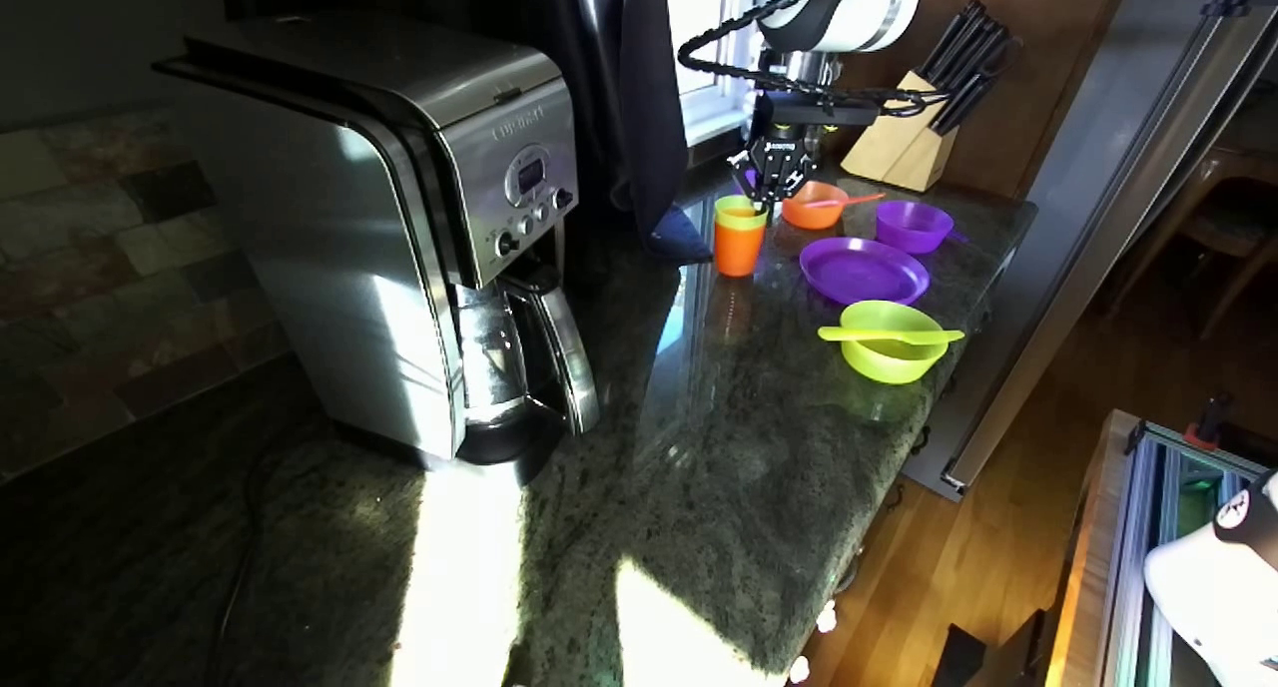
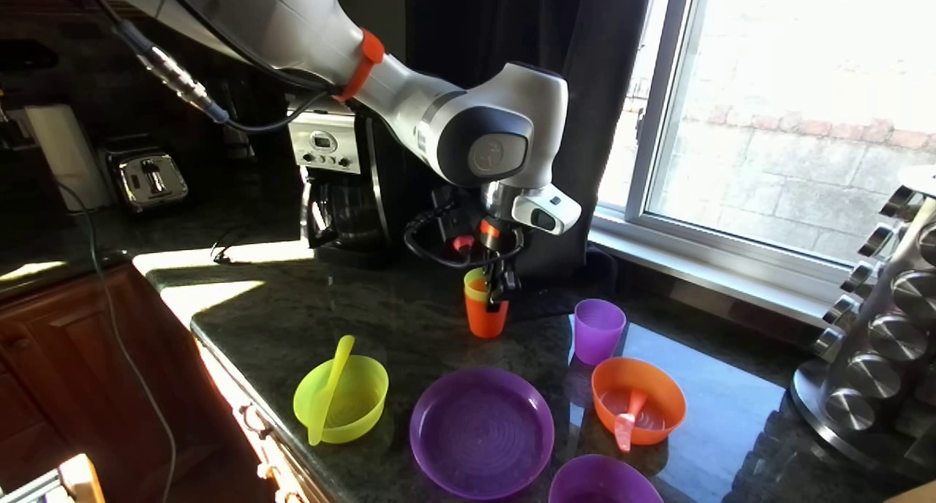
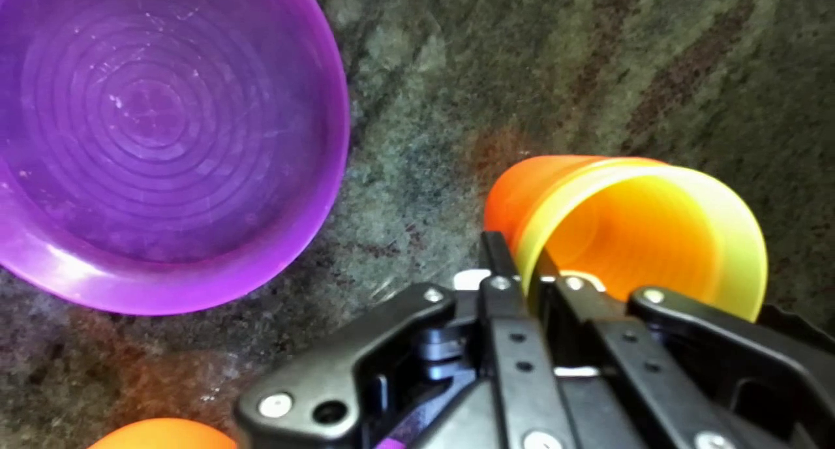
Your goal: Put the 3 cups into one another
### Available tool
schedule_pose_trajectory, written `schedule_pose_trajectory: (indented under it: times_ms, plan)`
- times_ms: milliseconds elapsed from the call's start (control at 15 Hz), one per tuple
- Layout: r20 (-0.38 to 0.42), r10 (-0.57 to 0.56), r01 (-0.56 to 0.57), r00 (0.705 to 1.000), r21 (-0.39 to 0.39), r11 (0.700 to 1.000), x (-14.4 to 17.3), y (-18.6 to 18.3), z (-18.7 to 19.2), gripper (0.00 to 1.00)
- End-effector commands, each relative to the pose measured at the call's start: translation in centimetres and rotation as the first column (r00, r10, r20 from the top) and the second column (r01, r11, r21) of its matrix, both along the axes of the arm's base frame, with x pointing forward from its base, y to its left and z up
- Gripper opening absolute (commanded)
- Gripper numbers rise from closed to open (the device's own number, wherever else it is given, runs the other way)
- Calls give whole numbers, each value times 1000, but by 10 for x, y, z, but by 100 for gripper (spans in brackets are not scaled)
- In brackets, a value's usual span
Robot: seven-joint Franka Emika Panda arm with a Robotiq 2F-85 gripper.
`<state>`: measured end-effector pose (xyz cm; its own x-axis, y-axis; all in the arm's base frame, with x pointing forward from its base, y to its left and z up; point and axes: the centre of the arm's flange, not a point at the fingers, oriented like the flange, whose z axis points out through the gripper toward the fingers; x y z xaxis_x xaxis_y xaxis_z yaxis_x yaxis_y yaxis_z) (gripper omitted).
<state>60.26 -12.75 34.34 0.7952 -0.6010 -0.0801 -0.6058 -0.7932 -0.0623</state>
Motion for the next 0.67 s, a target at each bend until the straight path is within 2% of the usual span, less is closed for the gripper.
schedule_pose_trajectory:
  times_ms: [0, 333, 600]
  plan:
    - [67, -67, 66, 996, 15, 998, -12, -15, 36, 2]
    - [161, -155, 154, 975, 18, 988, -23, -52, 98, 2]
    - [212, -217, 219, 953, 14, 976, -21, -80, 123, 2]
